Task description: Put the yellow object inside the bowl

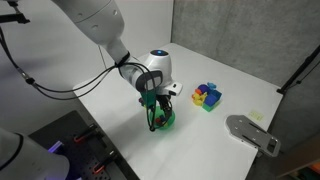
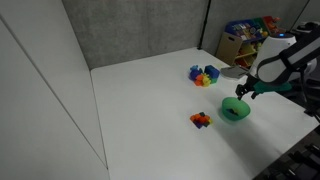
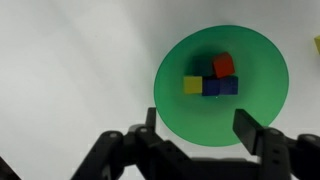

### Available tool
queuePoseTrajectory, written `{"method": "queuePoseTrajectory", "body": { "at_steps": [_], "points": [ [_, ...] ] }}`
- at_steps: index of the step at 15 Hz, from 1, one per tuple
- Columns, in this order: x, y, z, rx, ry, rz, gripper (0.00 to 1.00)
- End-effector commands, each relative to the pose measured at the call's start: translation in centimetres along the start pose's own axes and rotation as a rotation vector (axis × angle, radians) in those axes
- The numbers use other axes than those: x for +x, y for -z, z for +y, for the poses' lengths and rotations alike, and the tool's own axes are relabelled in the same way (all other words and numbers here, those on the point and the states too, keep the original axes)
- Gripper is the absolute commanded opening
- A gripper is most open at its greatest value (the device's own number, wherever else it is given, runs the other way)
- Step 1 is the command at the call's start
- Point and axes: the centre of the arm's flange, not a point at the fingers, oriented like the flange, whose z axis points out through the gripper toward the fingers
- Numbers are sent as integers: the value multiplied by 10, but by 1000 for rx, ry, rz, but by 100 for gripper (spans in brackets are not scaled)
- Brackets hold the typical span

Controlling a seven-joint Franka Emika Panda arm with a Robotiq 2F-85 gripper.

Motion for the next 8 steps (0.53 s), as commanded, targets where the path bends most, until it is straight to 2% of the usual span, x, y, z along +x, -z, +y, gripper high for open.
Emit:
{"method": "queuePoseTrajectory", "body": {
  "at_steps": [1,3,8],
  "points": [
    [-16,39,5,33,59,-19,100],
    [-21,58,4,45,98,-37,100],
    [-33,126,-1,94,277,-146,100]
  ]
}}
